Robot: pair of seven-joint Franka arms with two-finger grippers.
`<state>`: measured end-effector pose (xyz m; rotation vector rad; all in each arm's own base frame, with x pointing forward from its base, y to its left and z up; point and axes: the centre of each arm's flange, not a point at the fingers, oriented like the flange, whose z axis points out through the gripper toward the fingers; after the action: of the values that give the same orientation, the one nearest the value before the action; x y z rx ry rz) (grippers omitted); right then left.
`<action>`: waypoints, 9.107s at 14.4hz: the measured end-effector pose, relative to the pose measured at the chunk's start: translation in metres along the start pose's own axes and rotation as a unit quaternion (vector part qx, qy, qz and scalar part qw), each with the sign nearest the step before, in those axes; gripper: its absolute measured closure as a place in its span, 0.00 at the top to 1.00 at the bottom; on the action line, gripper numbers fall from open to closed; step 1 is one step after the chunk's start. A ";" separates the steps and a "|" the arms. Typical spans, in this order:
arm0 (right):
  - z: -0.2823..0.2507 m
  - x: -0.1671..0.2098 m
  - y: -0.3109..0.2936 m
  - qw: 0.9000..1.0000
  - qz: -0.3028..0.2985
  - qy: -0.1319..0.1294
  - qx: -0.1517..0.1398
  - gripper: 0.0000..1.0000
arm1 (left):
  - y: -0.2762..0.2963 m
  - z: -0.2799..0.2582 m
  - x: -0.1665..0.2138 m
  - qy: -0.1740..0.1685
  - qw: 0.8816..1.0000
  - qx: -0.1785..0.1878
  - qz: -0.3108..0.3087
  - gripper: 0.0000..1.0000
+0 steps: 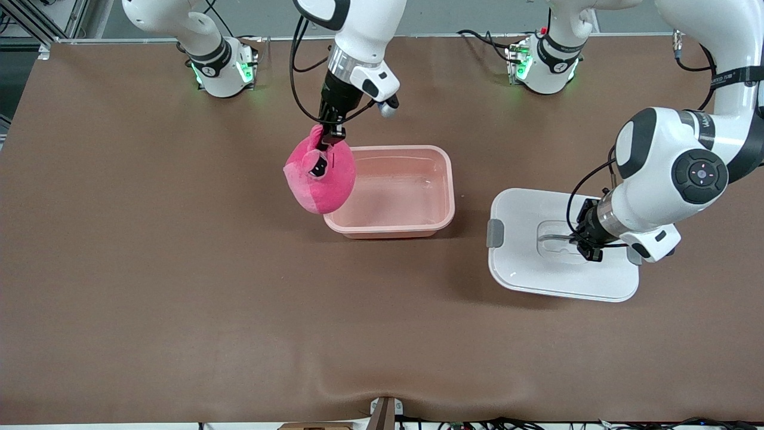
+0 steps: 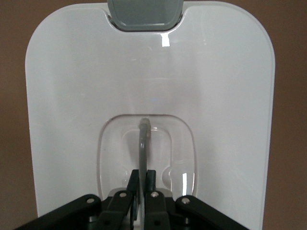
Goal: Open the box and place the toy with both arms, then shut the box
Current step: 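Carry the pink toy over the pink box with the right gripper and release, then withdraw the right gripper from the box toward its rest side, then carry the lid back over the box with the left gripper, then lower the lid onto the box and open the left gripper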
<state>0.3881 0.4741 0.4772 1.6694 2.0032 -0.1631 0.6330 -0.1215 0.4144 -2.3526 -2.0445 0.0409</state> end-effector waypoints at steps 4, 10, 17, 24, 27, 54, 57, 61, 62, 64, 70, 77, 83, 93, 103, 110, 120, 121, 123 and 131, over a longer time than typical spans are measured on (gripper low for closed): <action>0.018 0.017 -0.003 1.000 -0.015 -0.017 0.004 0.14 | -0.001 0.003 -0.001 0.000 1.000 0.002 0.001 0.07; 0.023 0.045 -0.002 0.998 -0.028 -0.051 0.025 0.14 | -0.001 0.004 -0.002 0.000 1.000 0.002 0.002 0.07; 0.008 0.060 0.002 0.999 -0.029 -0.042 0.012 0.47 | -0.001 0.004 -0.002 -0.001 1.000 0.000 0.002 0.07; -0.039 0.043 0.022 1.000 0.004 0.004 0.000 1.00 | -0.002 0.008 -0.002 -0.001 1.000 0.001 0.003 0.07; -0.029 0.024 0.038 1.000 0.025 -0.002 0.007 1.00 | -0.002 0.008 -0.002 -0.001 1.000 0.000 0.009 0.07; 0.146 -0.496 0.091 0.733 0.617 0.071 0.278 1.00 | -0.039 -0.017 -0.192 -0.027 0.998 -0.013 -0.060 0.07; 0.154 -0.513 0.082 0.702 0.643 0.078 0.294 1.00 | -0.050 -0.017 -0.219 -0.027 0.998 -0.012 -0.060 0.07; 0.151 -0.511 0.082 0.687 0.659 0.074 0.297 1.00 | -0.065 -0.015 -0.251 -0.027 0.997 -0.009 -0.075 0.07; 0.149 -0.511 0.082 0.687 0.660 0.075 0.296 1.00 | -0.068 -0.014 -0.258 -0.026 0.996 -0.008 -0.080 0.07; 0.146 -0.512 0.081 0.686 0.661 0.076 0.294 1.00 | -0.075 -0.010 -0.273 -0.026 0.996 -0.005 -0.090 0.07; 0.143 -0.525 0.072 0.662 0.683 0.064 0.302 1.00 | -0.089 0.005 -0.314 -0.020 0.994 0.002 -0.105 0.07; 0.123 -0.530 0.059 0.617 0.721 0.040 0.313 1.00 | -0.110 0.033 -0.368 -0.010 0.993 -0.015 -0.117 0.07; 0.110 -0.527 0.054 0.621 0.716 0.040 0.315 1.00 | -0.121 0.043 -0.388 -0.013 0.995 -0.014 -0.103 0.07; 0.083 -0.532 0.051 0.630 0.711 0.050 0.310 1.00 | -0.133 0.056 -0.411 -0.015 0.996 -0.024 -0.083 0.07; 0.099 -0.530 0.065 0.627 0.722 0.071 0.282 1.00 | -0.130 0.065 -0.411 -0.009 0.996 -0.027 -0.082 0.07; 0.096 -0.531 0.054 0.626 0.717 0.056 0.301 1.00 | -0.134 0.071 -0.417 -0.001 0.995 -0.033 -0.090 0.07; 0.117 -0.548 0.041 0.593 0.737 0.033 0.323 1.00 | -0.129 0.055 -0.422 -0.010 0.995 -0.051 -0.089 0.32; 0.113 -0.541 0.043 0.594 0.736 0.032 0.322 1.00 | -0.129 0.054 -0.423 -0.010 0.995 -0.050 -0.089 0.43; 0.104 -0.528 0.048 0.601 0.732 0.036 0.318 1.00 | -0.129 0.048 -0.424 -0.010 0.995 -0.052 -0.087 0.61; 0.095 -0.518 0.052 0.608 0.727 0.041 0.315 1.00 | -0.095 -0.024 -0.369 0.025 0.999 -0.048 0.001 1.00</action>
<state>0.5200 -0.0100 0.6466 3.1798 -0.0211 -0.1725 0.4886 -0.4732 0.4430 -2.3831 -2.0665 -0.1188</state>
